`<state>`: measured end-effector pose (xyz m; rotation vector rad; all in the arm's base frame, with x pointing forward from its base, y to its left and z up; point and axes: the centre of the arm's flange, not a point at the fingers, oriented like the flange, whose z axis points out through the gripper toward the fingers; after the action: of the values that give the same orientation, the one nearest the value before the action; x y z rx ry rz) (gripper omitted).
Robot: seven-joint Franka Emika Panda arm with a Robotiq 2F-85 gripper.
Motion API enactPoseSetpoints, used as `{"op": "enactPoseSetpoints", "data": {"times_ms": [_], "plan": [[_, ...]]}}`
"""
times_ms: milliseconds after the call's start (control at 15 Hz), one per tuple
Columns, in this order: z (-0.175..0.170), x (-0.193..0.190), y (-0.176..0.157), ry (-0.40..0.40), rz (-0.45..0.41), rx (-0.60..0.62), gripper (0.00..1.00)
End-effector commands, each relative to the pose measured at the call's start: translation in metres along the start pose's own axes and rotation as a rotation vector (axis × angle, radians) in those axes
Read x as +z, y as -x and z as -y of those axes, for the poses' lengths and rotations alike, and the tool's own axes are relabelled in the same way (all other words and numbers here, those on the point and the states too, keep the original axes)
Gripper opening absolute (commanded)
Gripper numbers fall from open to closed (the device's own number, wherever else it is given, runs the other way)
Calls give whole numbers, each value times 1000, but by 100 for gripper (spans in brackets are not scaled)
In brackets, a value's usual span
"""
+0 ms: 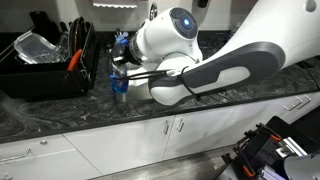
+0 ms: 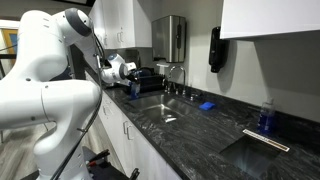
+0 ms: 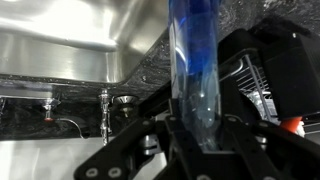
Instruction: Pick up the bowl and put it in the sink, then pick up the bottle from the sink and put it on the counter
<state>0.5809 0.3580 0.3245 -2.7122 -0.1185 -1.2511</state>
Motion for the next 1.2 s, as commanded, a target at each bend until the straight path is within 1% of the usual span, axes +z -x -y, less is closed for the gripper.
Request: {"op": "enactPoseSetpoints", "data": {"times_ms": [0,200,267,533,733,933,1133], "plan": [[-1,0,-1,3,0,1,30],[-2,0,-1,5,0,1,30],[-2,0,-1,5,1,1,7],[12,4,-3,42,-30,-39,7],[29,6,-6,67,-70,-85,7],[55,6,-7,63,-113,-118,7],[78,11,-1,49,-125,-138,7]]}}
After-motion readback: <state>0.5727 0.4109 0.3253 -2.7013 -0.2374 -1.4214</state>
